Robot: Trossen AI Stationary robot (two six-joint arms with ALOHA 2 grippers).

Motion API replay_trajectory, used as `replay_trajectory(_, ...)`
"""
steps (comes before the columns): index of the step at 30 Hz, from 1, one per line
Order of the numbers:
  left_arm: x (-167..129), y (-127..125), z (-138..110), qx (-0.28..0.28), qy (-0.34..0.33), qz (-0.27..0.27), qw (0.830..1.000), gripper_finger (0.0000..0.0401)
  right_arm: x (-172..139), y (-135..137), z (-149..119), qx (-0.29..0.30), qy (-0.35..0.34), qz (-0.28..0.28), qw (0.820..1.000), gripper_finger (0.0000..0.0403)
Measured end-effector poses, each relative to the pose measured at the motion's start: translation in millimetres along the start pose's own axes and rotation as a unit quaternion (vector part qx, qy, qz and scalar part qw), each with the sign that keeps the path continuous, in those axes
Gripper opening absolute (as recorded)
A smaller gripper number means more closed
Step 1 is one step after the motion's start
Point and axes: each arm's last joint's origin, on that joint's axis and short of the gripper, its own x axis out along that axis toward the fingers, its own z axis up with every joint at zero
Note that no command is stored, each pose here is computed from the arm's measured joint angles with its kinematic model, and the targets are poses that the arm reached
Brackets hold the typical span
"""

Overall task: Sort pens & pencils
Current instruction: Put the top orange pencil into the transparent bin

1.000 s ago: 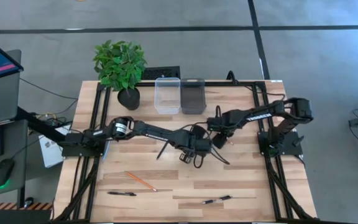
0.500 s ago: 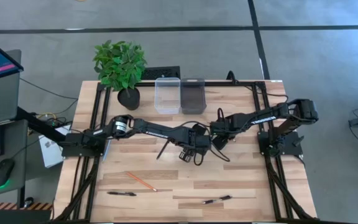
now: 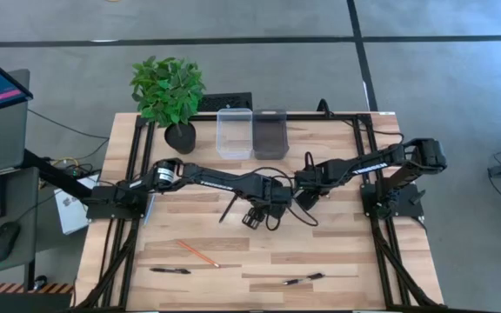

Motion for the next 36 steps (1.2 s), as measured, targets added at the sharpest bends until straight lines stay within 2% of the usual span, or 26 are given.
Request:
replay_trajectory(7, -26, -14, 13, 0.038, -0.040, 0.023, 0.998, 0.0208, 1, -1, 2, 0.013, -0.001, 0.009, 1.000, 0.0219)
replay_trajectory(15, -42, -9, 0, 0.004, -0.028, 0.002, 1.000, 0.0208, 0, 1, 0, 0.005, -0.005, 0.006, 1.000, 0.0219)
replay_trajectory(19, -43, -7, -18, -0.029, -0.013, -0.002, 0.999, 0.0208, 0, 4, -2, -0.004, -0.012, 0.001, 1.000, 0.0219)
replay_trajectory(24, -50, -10, -41, -0.054, -0.038, 0.060, 0.996, 0.0208, 0, 5, -3, 0.002, -0.013, 0.001, 1.000, 0.0219)
replay_trajectory(30, -64, -14, -74, -0.076, -0.126, 0.122, 0.982, 0.0208, 0, 5, -4, 0.002, -0.013, 0.002, 1.000, 0.0219)
replay_trajectory(36, -56, -5, -105, -0.106, -0.187, 0.173, 0.961, 0.0208, -1, 10, -11, -0.005, -0.027, -0.016, 0.999, 0.0219)
